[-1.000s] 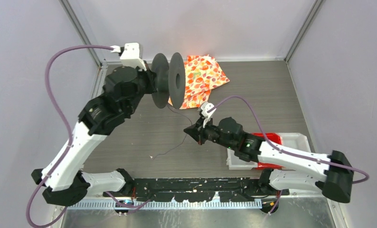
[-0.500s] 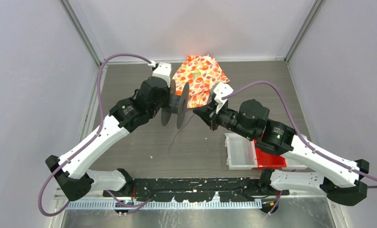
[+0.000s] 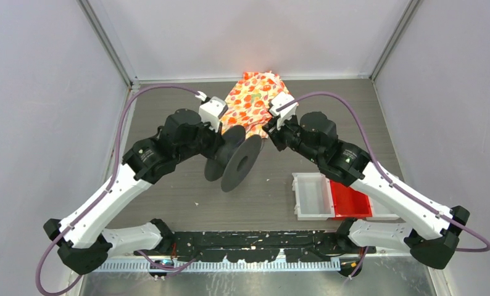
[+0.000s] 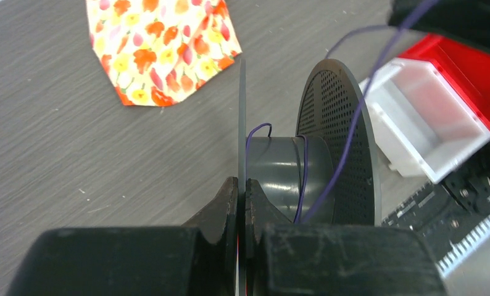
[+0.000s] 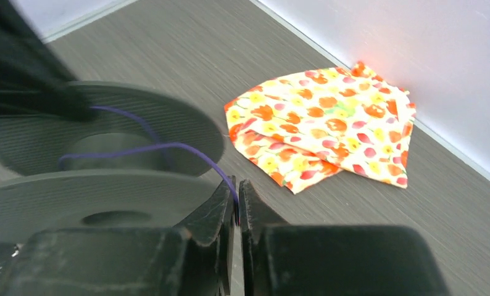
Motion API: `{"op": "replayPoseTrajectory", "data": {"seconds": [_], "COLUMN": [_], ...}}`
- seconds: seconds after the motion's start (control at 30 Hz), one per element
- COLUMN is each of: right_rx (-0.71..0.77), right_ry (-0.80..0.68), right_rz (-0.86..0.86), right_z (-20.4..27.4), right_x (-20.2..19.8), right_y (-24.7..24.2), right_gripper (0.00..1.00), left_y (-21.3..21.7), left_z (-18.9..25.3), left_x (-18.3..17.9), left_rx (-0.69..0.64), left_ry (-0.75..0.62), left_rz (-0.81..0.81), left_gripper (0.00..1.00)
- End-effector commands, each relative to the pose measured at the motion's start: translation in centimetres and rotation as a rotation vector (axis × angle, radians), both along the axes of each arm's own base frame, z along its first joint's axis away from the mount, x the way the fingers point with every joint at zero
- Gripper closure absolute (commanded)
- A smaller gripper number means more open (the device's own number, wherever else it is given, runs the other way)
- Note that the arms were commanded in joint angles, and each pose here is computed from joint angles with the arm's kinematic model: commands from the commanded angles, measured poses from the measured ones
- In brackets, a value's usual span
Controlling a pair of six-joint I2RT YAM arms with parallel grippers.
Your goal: Wrap the cables
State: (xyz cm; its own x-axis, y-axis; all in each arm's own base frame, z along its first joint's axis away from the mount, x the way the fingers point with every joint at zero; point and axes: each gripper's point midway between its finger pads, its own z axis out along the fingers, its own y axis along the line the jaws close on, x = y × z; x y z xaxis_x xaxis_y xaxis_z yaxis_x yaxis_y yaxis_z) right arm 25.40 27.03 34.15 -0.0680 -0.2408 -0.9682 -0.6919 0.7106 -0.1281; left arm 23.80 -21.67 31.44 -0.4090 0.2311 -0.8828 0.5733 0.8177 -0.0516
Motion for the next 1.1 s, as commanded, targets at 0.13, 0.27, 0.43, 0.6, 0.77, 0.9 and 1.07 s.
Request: {"op": "replayPoseTrajectory", "data": {"seconds": [0.13, 0.27, 0.43, 0.6, 0.77, 0.9, 1.07], "right_rx": [0.049, 0.095, 0.128, 0.123, 0.19, 0.237, 0.257], "right_ry": [0.062, 0.137, 0.219, 0.259, 0.268, 0.3, 0.347], "right_rz": [-0.106, -0.15, -0.172, -0.187, -0.188, -0.132, -0.084], "right_z": [-3.0, -6.3, -9.6, -11.2, -10.7, -11.3, -13.2], "right_x": [3.0, 3.8, 3.5, 3.0, 2.5, 1.5, 0.5], "right_y": [-2.7, -3.6, -4.3, -4.9, -5.0, -4.0, -3.4], "right_gripper": [0.8, 0.67, 0.41, 0.24, 0.16, 0.15, 0.14], "left_y": [-0.6, 0.1, 1.2, 2.1, 3.4, 4.2, 4.3], "left_z": [5.7, 8.3, 11.8, 15.4, 18.0, 19.1, 20.5], "left_x": [-3.8, -4.1, -3.9, -4.0, -3.5, -2.9, -2.7], "left_rx": [-0.15, -0.208, -0.274, -0.365, -0.423, -0.456, -0.498], "left_ry": [-0.059, -0.109, -0.163, -0.212, -0.258, -0.298, -0.317], "left_rz": [-0.174, -0.146, -0.083, -0.029, 0.05, 0.106, 0.123], "left_gripper": [1.0, 1.0, 1.0, 1.0, 1.0, 1.0, 1.0]}}
